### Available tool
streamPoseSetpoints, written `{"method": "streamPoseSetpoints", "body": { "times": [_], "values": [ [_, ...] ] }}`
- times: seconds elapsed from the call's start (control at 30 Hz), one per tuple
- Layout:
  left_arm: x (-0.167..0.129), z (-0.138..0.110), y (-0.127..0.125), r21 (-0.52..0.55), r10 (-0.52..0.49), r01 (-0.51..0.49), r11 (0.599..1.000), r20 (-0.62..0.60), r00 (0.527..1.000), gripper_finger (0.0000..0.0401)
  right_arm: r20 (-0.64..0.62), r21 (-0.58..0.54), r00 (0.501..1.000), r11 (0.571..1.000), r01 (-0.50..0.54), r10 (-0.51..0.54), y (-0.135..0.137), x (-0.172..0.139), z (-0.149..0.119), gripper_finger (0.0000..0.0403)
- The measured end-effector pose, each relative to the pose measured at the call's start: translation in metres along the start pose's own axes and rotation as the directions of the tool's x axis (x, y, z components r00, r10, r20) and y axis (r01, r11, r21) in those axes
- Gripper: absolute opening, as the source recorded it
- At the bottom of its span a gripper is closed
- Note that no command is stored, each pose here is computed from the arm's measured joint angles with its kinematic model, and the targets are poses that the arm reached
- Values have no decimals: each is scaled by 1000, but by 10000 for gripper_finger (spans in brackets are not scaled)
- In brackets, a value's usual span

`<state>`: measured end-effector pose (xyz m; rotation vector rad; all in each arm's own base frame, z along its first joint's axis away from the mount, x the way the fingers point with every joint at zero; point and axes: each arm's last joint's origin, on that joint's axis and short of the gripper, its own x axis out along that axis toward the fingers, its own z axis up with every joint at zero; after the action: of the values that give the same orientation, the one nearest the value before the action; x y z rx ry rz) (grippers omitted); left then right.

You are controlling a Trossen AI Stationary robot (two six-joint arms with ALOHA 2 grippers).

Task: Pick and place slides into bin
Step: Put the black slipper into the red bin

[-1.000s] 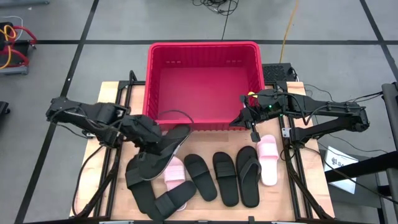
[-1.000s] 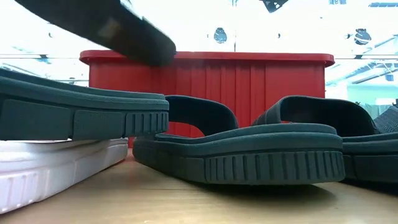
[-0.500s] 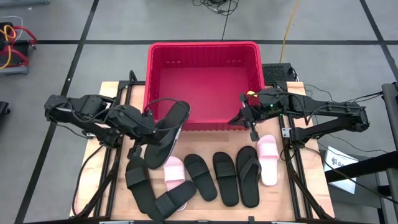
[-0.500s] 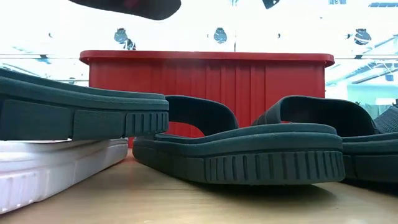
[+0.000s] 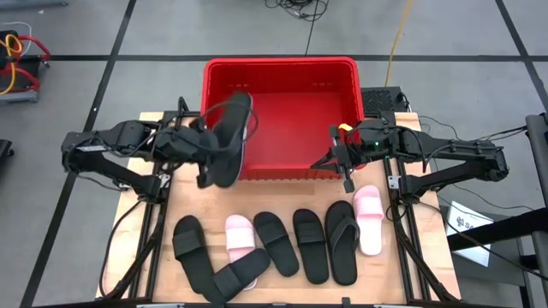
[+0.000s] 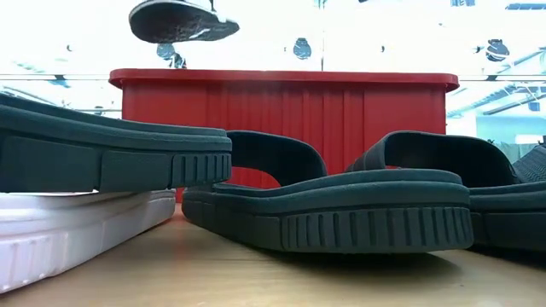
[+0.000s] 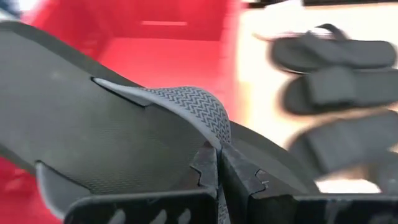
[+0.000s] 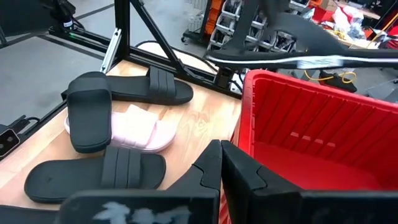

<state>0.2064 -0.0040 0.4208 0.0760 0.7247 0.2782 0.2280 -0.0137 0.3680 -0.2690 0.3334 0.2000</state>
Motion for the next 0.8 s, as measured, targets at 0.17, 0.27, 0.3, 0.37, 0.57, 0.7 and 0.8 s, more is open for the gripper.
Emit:
{"method": "streamPoseSetpoints", "body": {
  "times": [0.17, 0.27, 0.3, 0.37, 0.57, 0.7, 0.8],
  "values": [
    [9, 5, 20, -22, 172, -172, 985, 8, 985, 0, 0, -27, 1000, 1000, 0, 0, 0, 0, 0, 0],
    [20, 7, 32, -33, 247, -248, 968, -23, 969, 0, 0, -29, 1000, 1000, 0, 0, 0, 0, 0, 0],
    [23, 7, 36, -41, 263, -265, 963, -38, 964, 0, 0, -29, 1000, 1000, 0, 0, 0, 0, 0, 0],
    [36, 6, 43, -45, 287, -292, 955, -89, 954, 0, 0, -29, 1000, 1000, 0, 0, 0, 0, 0, 0],
    [71, 4, 65, -105, 349, -376, 921, -211, 913, 0, 4, -30, 1000, 1000, 2, -2, 0, 0, 0, 0],
    [96, 1, 75, -103, 333, -374, 922, -288, 898, 0, 3, -30, 1000, 1000, 2, -2, 0, 0, 0, 0],
    [112, -2, 83, -108, 328, -381, 918, -334, 884, 0, 3, -34, 1000, 999, 2, -2, 0, 0, 0, 0]
  ]
}}
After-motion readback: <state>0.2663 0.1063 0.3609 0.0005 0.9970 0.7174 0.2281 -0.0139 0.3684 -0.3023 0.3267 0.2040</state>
